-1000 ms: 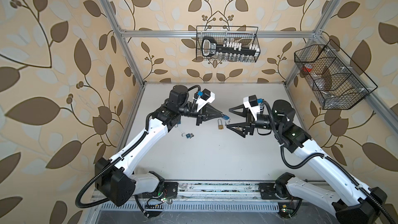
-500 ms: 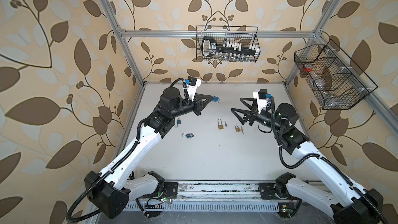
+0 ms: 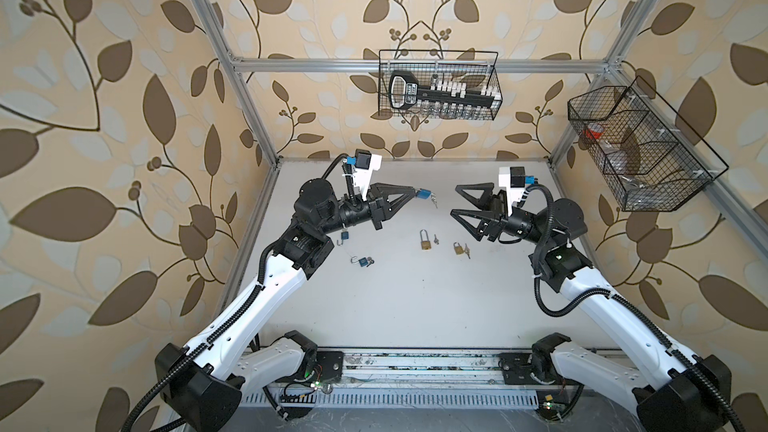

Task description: Lock with the key

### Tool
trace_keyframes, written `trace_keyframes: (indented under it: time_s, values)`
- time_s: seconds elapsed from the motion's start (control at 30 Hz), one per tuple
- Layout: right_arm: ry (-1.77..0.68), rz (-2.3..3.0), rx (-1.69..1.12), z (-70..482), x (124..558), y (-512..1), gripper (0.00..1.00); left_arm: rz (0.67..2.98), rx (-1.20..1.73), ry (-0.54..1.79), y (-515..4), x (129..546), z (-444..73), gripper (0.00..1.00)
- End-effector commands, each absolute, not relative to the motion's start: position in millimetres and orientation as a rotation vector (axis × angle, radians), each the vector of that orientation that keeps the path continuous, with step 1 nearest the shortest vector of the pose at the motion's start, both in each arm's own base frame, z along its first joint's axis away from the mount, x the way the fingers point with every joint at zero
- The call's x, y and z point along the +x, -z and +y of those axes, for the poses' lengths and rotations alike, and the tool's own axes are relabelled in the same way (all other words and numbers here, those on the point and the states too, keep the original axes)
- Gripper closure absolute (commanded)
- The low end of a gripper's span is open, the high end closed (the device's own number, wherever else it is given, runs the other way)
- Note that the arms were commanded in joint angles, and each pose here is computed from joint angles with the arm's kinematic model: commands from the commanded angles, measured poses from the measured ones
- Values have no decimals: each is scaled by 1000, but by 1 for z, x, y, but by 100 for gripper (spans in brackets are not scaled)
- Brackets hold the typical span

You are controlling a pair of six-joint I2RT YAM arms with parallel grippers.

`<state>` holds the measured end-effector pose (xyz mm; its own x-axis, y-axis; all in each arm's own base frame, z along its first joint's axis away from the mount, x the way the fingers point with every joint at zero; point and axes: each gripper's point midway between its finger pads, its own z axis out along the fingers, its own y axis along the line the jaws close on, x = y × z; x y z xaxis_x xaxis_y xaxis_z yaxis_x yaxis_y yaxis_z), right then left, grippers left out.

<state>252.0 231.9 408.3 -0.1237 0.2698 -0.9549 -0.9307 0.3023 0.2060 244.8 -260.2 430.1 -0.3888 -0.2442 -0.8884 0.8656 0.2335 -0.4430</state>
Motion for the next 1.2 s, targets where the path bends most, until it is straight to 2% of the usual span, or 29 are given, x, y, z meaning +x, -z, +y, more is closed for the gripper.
trace_keyframes:
  time_s: [0.0,0.3,0.57,0.8,1.17]
  values:
    - [-1219,1164,-777,235,235,-437,16,1308,743,1486,-460,215,-262,100]
    - [-1283,1080,-920,256,206,-450,17,1234,849,1533,-459,192,-271,100]
    - [-1244,1107,-914,265,213,-443,23,1226,878,1550,-458,188,-277,100]
    - [-1264,1107,-922,268,214,-442,49,1225,879,1551,-459,187,-277,100]
    - [-1273,1119,-912,270,215,-439,76,1228,876,1552,-459,188,-279,100]
